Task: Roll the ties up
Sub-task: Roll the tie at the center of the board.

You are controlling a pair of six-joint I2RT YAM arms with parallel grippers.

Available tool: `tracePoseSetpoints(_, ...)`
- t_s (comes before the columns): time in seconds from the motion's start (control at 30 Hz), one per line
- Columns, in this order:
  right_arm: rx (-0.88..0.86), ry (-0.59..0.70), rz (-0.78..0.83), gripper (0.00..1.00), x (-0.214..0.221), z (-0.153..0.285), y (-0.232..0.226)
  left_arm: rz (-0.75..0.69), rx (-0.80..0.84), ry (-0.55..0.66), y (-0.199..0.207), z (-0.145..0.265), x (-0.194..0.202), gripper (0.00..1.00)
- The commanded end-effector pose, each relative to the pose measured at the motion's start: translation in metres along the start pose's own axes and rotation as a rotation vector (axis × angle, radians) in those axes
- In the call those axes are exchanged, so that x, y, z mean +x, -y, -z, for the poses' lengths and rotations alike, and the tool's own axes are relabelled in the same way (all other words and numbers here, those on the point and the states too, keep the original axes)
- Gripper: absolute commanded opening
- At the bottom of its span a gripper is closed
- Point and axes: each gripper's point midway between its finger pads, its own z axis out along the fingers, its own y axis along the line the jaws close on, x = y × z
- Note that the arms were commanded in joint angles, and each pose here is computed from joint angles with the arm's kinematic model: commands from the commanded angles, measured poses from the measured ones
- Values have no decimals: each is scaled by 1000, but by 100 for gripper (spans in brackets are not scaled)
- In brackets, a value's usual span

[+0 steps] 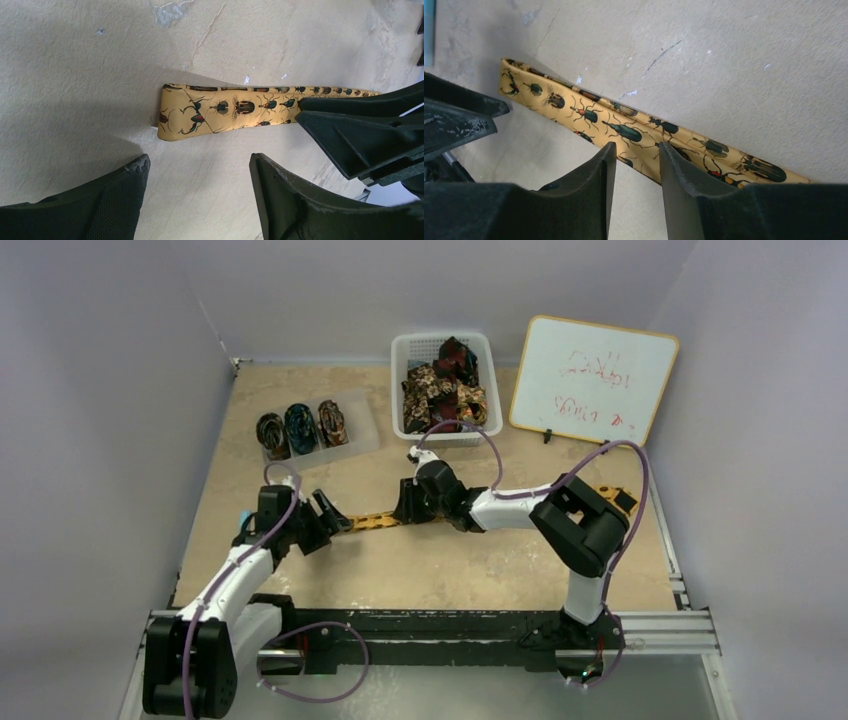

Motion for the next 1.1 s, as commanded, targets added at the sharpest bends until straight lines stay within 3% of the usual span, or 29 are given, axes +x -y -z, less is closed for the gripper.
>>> tracePoseSetpoints(0.0, 118, -73, 21, 37, 24, -7, 29, -42, 50, 24, 9, -4, -10, 71)
tracePoseSetpoints(0.07, 144, -80, 24, 32, 29, -4, 37, -51, 39, 28, 9, -4, -13, 71)
tracePoseSetpoints(0.33, 203, -124, -14, 30, 55, 16, 58, -100, 10, 54, 11, -3, -28, 71)
tracePoseSetpoints(0.63, 289, -104, 40, 26, 40, 27, 80, -160, 130, 0, 25, -12, -19, 64)
tracePoseSetpoints(1.07, 188, -108, 51, 23, 33, 28, 64, -220, 187, -28, 35, -32, -29, 52)
